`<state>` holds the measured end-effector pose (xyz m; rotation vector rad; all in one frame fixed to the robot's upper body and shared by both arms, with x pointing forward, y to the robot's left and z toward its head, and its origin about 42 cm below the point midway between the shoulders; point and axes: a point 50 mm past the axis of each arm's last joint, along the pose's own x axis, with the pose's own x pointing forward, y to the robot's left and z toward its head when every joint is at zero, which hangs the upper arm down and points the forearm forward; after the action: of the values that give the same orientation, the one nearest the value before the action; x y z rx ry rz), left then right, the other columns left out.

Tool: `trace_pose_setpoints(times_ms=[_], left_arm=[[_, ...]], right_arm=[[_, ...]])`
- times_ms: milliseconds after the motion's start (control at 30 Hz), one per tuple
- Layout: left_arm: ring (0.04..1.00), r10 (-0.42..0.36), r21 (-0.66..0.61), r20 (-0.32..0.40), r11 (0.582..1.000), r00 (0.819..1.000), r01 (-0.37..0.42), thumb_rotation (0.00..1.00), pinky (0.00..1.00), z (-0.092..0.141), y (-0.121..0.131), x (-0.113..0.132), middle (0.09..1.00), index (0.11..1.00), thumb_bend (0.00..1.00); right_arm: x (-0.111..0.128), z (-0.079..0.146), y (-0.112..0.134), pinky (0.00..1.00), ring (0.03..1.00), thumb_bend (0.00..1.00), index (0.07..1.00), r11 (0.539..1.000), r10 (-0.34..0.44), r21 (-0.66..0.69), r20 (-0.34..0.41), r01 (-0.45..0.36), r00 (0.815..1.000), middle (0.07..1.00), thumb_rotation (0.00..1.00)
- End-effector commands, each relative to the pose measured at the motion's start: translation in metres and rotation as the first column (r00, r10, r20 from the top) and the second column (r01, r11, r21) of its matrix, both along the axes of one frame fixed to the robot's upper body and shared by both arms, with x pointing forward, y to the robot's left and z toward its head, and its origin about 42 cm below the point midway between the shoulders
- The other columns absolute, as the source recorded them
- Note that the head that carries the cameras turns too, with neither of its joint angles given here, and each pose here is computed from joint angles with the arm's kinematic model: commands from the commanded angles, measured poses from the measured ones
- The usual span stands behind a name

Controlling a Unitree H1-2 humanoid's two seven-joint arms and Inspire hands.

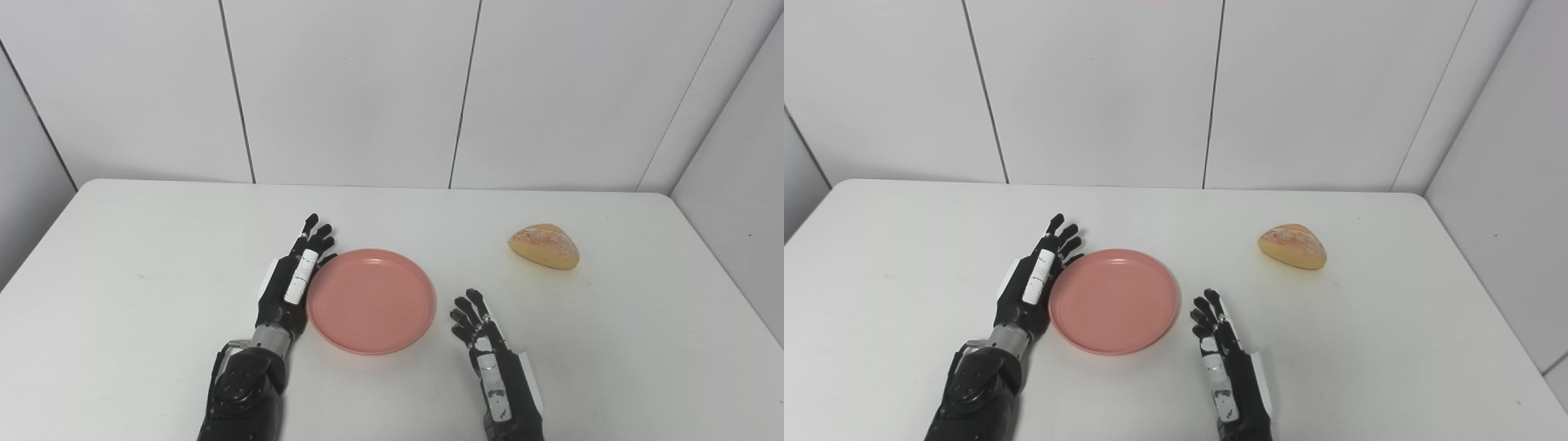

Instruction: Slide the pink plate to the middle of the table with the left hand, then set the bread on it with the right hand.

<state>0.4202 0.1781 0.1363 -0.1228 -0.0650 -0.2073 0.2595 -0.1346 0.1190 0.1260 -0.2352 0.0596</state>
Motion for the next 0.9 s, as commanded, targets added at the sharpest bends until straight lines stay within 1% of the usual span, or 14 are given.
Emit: trace_pose_setpoints(times_ms=[0,33,67,100,167,233,333,467,533,567,633,700,767,867], left_arm=[[0.948,0.012,0.005,-0.046,1.0,0.999,-0.012,0.81,0.88,-0.008,0.005,-0.005,0.959,0.986,1.0],[0.947,0.014,0.005,-0.047,1.0,0.999,-0.014,0.81,0.88,-0.008,0.006,-0.006,0.958,0.985,1.0],[0.947,0.018,0.007,-0.048,1.0,0.999,-0.017,0.81,0.88,-0.009,0.008,-0.006,0.957,0.985,1.0],[0.944,0.021,0.008,-0.049,1.0,0.999,-0.021,0.81,0.88,-0.009,0.01,-0.006,0.957,0.984,1.0],[0.944,0.026,0.009,-0.051,1.0,0.998,-0.025,0.81,0.88,-0.01,0.014,-0.005,0.957,0.985,1.0],[0.943,0.026,0.009,-0.052,1.0,0.998,-0.026,0.81,0.87,-0.011,0.016,-0.004,0.955,0.986,1.0],[0.944,0.026,-0.001,-0.053,1.0,0.998,-0.026,0.8,0.89,-0.013,0.016,-0.002,0.954,0.985,1.0],[0.942,0.024,-0.002,-0.055,1.0,0.998,-0.024,0.81,0.9,-0.016,0.019,-0.001,0.955,0.986,1.0],[0.945,0.022,-0.006,-0.054,1.0,0.998,-0.022,0.81,0.9,-0.018,0.02,0.0,0.957,0.989,1.0],[0.948,0.02,-0.008,-0.053,1.0,0.998,-0.02,0.81,0.91,-0.018,0.02,0.0,0.957,0.988,1.0],[0.95,0.018,-0.012,-0.053,1.0,0.998,-0.019,0.81,0.91,-0.018,0.02,0.0,0.957,0.987,1.0],[0.951,0.019,-0.017,-0.055,1.0,0.998,-0.02,0.8,0.93,-0.018,0.019,0.001,0.957,0.985,1.0],[0.952,0.019,-0.023,-0.056,1.0,0.998,-0.02,0.8,0.93,-0.017,0.019,0.001,0.955,0.982,1.0],[0.943,0.024,-0.029,-0.06,0.999,0.998,-0.025,0.79,0.93,-0.017,0.018,0.001,0.946,0.965,1.0]], right_arm=[[-0.003,0.0,-0.004,0.86,0.853,0.78,0.907,0.999,-0.042,0.01,0.021,0.042,0.999,0.854,0.96],[-0.003,0.001,-0.005,0.85,0.844,0.79,0.9,0.999,-0.05,0.012,0.025,0.05,0.998,0.846,0.96],[-0.003,0.007,-0.007,0.84,0.84,0.79,0.897,0.998,-0.066,0.005,0.041,0.066,0.997,0.841,0.96],[-0.002,0.013,-0.01,0.8,0.805,0.83,0.893,0.996,-0.084,-0.008,0.059,0.084,0.995,0.819,0.98],[0.0,0.025,-0.015,0.76,0.771,0.83,0.889,0.992,-0.111,-0.042,0.095,0.115,0.989,0.798,0.99],[0.004,0.035,-0.02,0.74,0.749,0.78,0.894,0.986,-0.126,-0.097,0.124,0.138,0.984,0.793,0.96],[0.011,0.047,-0.027,0.73,0.74,0.77,0.889,0.98,-0.133,-0.125,0.159,0.154,0.978,0.793,0.9],[0.025,0.07,-0.04,0.69,0.739,0.82,0.87,0.954,-0.148,-0.234,0.18,0.189,0.972,0.788,0.87],[0.032,0.08,-0.046,0.67,0.726,0.84,0.866,0.911,-0.148,-0.355,0.199,0.212,0.969,0.776,0.85],[0.036,0.085,-0.05,0.65,0.721,0.87,0.855,0.882,-0.146,-0.417,0.206,0.222,0.968,0.764,0.81],[0.043,0.092,-0.056,0.64,0.72,0.89,0.848,0.835,-0.15,-0.496,0.209,0.237,0.966,0.759,0.79],[0.048,0.097,-0.06,0.63,0.739,0.97,0.832,0.803,-0.159,-0.542,0.205,0.247,0.966,0.762,0.72],[0.053,0.102,-0.065,0.63,0.748,0.99,0.826,0.778,-0.162,-0.578,0.195,0.247,0.967,0.767,0.67],[0.059,0.111,-0.072,0.63,0.751,1.0,0.823,0.74,-0.162,-0.625,0.191,0.247,0.968,0.776,0.56]])
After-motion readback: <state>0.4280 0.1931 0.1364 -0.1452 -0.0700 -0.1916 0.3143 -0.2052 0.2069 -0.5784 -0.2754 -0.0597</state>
